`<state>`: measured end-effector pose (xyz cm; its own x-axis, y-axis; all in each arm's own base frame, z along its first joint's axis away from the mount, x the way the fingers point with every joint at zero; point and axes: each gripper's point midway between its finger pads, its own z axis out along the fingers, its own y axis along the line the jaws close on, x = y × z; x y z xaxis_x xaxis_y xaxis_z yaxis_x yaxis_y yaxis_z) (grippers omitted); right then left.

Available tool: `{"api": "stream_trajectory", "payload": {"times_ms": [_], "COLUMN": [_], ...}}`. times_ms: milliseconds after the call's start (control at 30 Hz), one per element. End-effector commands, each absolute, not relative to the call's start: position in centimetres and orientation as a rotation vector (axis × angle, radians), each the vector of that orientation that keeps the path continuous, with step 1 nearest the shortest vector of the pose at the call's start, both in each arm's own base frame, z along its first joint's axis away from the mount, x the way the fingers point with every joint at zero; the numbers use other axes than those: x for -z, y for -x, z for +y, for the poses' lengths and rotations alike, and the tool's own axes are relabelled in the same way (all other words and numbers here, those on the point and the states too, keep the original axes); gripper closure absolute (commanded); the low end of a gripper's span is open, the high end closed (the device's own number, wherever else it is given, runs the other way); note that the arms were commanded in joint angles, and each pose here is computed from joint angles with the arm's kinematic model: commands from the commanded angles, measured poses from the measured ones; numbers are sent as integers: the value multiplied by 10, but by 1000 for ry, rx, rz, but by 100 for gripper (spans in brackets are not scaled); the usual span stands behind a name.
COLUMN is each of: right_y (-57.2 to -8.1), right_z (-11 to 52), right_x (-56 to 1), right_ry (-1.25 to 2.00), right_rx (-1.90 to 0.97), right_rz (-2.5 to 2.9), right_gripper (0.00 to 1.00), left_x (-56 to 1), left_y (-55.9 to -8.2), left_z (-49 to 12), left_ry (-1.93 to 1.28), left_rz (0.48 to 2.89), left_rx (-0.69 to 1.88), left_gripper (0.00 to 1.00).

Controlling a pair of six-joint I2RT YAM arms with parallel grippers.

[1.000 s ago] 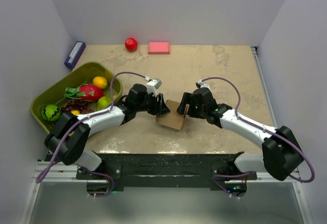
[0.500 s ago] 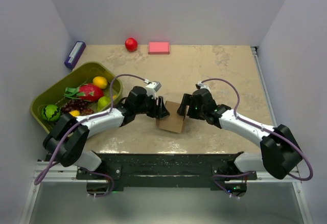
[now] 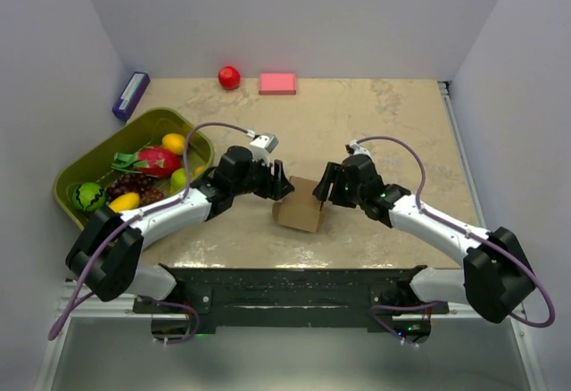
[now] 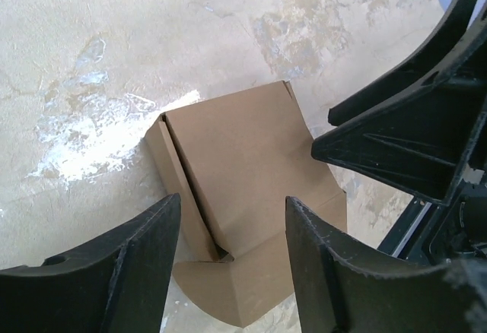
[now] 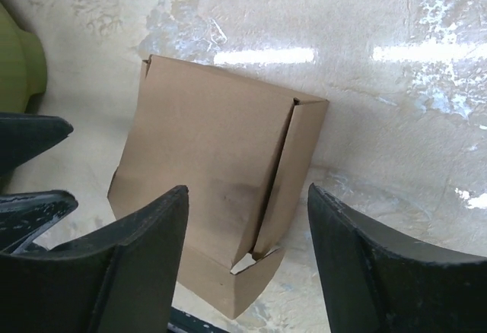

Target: Fold the paper box

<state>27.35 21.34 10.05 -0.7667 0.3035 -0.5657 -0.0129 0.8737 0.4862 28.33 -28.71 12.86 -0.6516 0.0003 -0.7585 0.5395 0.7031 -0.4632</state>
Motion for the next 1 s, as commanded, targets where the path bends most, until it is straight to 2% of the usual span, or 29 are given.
{"api": "stream_trajectory", "payload": {"times_ms": [0, 233, 433, 567, 833, 967], "right_y": [-267, -258, -253, -256, -270, -271], "right_z": [211, 203, 201, 206, 220, 229], "right_x": [-93, -62, -52, -68, -107, -105], "right_ry": [-225, -228, -222, -216, -194, -174], "right_rx": [-637, -582, -568, -608, -691, -755], "right_rz": [2388, 2453, 2478, 2453, 2373, 2382], "right_gripper": [39, 50, 51, 50, 41, 39], "left_x": [-116, -84, -57, -78, -129, -155], "left_y": [-289, -285, -275, -283, -291, -285], "left_z": [-288, -282, -277, -280, -285, -287], "left_ry": [-421, -428, -444, -440, -442, -433], "left_rz": [2131, 2211, 2277, 2213, 2094, 2039], "left_rx": [869, 817, 806, 811, 853, 923], "left_gripper": [40, 42, 44, 44, 30, 27]}}
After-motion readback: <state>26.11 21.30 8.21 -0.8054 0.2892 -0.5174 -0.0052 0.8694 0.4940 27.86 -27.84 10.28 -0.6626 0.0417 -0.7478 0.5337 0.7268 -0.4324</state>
